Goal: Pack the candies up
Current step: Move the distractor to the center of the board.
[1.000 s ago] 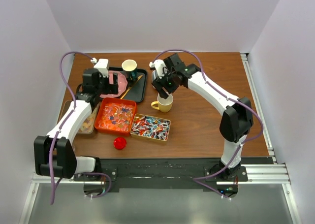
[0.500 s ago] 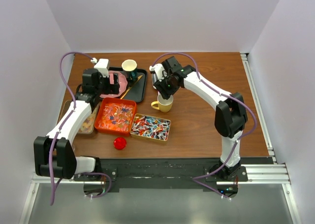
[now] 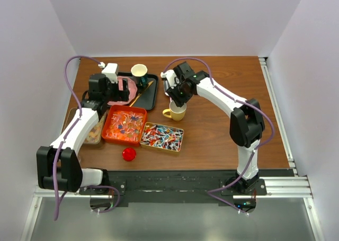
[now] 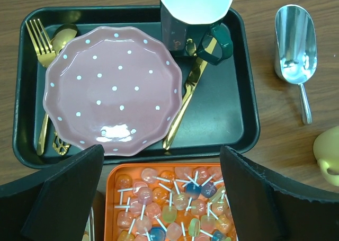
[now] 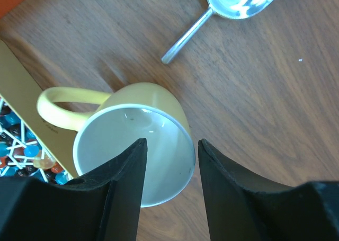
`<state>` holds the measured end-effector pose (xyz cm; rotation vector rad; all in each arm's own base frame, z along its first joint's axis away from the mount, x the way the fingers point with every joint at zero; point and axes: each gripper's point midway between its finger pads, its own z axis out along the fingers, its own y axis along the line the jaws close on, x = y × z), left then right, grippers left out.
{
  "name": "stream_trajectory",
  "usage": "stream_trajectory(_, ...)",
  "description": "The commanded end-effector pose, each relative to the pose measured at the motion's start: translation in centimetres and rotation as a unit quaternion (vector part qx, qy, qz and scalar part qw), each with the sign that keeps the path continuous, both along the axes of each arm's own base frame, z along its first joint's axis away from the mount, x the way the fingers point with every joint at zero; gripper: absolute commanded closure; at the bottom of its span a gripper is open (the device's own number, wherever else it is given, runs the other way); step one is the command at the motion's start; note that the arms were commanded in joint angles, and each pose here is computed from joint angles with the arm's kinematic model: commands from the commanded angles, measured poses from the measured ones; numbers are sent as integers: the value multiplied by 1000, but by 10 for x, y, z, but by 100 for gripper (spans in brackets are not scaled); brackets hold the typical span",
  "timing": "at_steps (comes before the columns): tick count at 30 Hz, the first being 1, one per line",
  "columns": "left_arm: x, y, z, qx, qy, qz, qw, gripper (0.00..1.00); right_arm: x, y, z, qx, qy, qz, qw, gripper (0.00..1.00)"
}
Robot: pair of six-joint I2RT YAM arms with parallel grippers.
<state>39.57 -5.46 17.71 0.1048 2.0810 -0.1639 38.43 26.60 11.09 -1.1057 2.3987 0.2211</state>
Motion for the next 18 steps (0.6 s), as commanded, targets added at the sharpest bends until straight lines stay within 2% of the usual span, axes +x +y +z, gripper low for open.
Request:
stream_trajectory(1,5,-3,4,-11,-14,-4,1000,5,0,-4,-4,-10,-1,2,1000,54)
stream_trajectory(10,5,-5,0,-13,-10,-8,1000,5,2,-5,-8,-18,-2,3,1000,58)
stream_trajectory(15,8,-7,-2,-16,-9,-12,1000,5,2,-6,-9,-21,1,5,1000,73)
stream_trajectory(18,12,-13,-7,-28,-5,-22,999,7,4,-8,1,-24,-9,7,1000,86)
